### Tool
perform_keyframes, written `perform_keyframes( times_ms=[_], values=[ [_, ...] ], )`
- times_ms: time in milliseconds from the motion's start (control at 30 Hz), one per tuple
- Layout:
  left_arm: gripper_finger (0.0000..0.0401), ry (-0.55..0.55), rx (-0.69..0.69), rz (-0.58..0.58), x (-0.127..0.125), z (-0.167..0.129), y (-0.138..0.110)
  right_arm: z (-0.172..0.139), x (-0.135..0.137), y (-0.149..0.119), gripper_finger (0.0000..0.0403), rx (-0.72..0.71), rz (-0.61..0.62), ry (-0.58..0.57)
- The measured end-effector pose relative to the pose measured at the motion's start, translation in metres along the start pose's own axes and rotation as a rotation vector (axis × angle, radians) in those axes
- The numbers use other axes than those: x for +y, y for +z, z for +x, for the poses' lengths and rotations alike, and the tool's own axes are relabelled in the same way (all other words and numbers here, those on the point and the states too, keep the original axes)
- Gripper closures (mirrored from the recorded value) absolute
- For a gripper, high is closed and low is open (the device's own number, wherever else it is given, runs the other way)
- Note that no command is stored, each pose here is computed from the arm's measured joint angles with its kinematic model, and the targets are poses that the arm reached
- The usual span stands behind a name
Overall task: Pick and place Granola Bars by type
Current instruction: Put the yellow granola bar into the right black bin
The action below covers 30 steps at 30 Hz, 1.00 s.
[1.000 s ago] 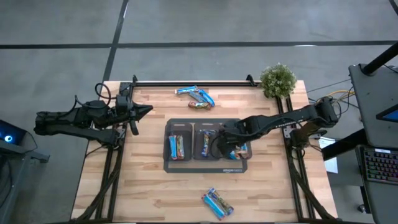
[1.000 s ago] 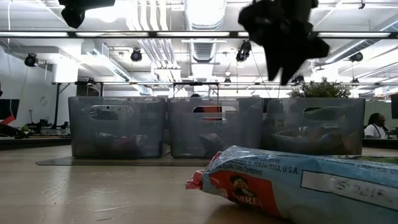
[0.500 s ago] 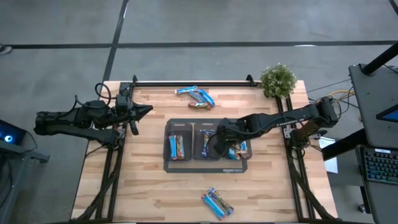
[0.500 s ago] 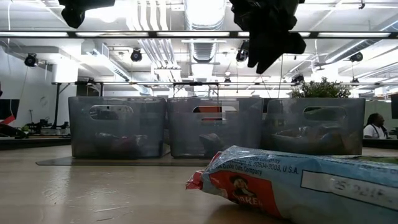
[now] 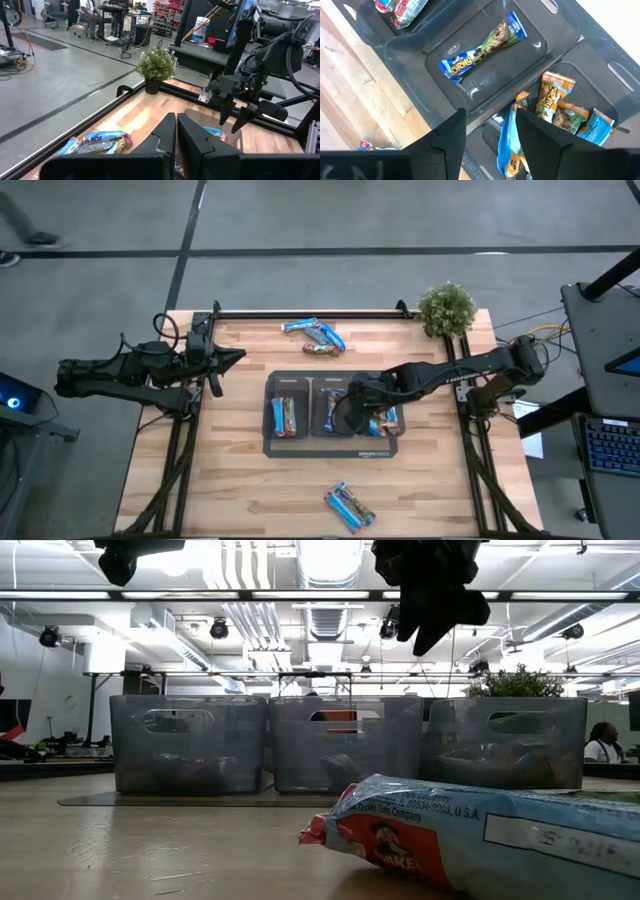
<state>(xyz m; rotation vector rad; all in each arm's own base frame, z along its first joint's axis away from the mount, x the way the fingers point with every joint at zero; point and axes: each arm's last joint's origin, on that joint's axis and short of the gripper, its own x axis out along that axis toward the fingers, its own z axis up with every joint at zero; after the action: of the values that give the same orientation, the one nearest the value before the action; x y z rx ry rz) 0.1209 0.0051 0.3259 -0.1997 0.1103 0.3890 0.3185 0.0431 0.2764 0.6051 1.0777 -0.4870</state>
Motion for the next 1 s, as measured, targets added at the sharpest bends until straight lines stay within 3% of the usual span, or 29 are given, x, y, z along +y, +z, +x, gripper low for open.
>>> perform_keyframes(
  times_ms=[300,600,767,867,1000],
  values=[
    [0.0396,-0.001,0.0,-0.023,0.0,0.0,0.0,-0.004,0.002,0.002,0.0234,-0.033,-0.037,0.034],
    [0.0334,-0.009,0.002,-0.055,0.0,0.0,0.0,-0.004,0.003,0.003,0.0234,-0.041,-0.039,0.04],
    [0.0326,-0.03,0.009,-0.05,-0.001,0.0,0.0,-0.005,0.004,0.002,0.0236,-0.036,-0.069,0.05],
    [0.0326,-0.038,0.011,-0.035,-0.001,0.0,0.0,-0.007,0.005,0.0,0.0249,-0.036,-0.104,0.06],
    [0.0326,-0.05,0.014,-0.032,-0.002,0.0,0.0,-0.012,0.006,-0.002,0.0296,-0.046,-0.128,0.075]
  ],
)
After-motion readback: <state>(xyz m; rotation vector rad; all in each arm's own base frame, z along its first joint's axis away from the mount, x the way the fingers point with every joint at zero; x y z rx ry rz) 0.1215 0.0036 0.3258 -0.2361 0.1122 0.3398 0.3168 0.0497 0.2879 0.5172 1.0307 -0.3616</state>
